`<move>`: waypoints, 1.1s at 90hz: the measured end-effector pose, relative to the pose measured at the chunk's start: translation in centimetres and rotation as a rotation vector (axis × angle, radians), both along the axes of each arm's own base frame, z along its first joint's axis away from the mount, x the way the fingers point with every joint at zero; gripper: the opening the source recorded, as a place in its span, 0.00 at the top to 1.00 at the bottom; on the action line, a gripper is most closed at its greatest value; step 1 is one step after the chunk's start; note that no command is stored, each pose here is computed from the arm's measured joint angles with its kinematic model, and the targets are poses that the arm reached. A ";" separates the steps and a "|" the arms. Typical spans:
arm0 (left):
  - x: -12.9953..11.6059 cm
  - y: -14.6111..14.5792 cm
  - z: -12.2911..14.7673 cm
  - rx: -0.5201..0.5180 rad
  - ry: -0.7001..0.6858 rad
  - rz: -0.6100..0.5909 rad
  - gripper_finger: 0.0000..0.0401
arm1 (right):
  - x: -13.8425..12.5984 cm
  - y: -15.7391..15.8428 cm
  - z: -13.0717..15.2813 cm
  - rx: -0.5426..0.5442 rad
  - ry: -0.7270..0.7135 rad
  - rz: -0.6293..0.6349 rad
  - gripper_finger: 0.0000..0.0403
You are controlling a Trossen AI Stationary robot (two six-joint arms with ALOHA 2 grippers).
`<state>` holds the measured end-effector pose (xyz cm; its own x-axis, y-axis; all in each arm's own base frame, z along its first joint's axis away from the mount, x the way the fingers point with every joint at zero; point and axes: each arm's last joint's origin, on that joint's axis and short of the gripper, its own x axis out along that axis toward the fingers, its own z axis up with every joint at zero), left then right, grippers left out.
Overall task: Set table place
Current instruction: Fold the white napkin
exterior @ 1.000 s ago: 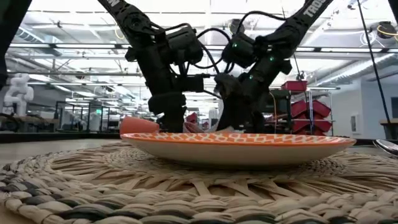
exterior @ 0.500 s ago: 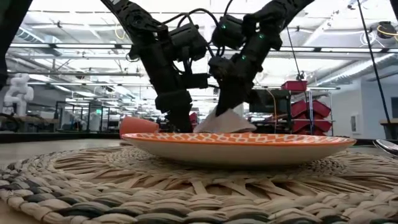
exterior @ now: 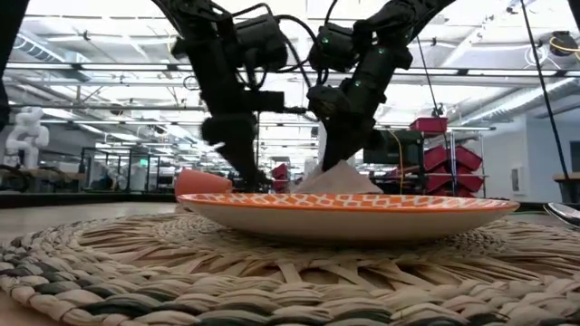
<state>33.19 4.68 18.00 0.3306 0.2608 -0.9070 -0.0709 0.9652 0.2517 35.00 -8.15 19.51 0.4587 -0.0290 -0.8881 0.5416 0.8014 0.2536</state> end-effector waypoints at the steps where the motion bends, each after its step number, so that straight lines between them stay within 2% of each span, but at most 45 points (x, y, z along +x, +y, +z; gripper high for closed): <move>1: -0.1 0.0 0.0 -0.001 0.007 0.000 0.45 | 0.0 0.0 0.0 0.001 0.001 -0.001 1.00; 21: 0.0 -0.1 -0.6 -0.027 -0.033 -0.013 0.45 | 0.1 0.0 0.2 0.003 -0.004 -0.010 1.00; 46: 0.4 0.2 -0.6 -0.041 -0.081 -0.014 0.45 | 1.3 -0.2 2.4 -0.005 -0.083 0.006 1.00; 62: 0.7 0.9 -0.9 -0.006 -0.156 0.041 0.45 | 1.5 0.2 2.5 0.003 -0.095 0.021 1.00; 72: 0.1 1.3 -1.5 0.010 -0.133 0.086 0.45 | 1.5 0.3 2.5 0.010 -0.094 0.014 1.00; 83: -0.6 1.3 -2.7 -0.008 -0.120 0.086 0.45 | 1.4 0.3 2.5 0.017 -0.088 0.003 1.00; 99: -0.5 1.2 -3.2 -0.021 -0.183 0.075 0.45 | 1.3 0.0 2.5 -0.009 -0.083 -0.011 1.00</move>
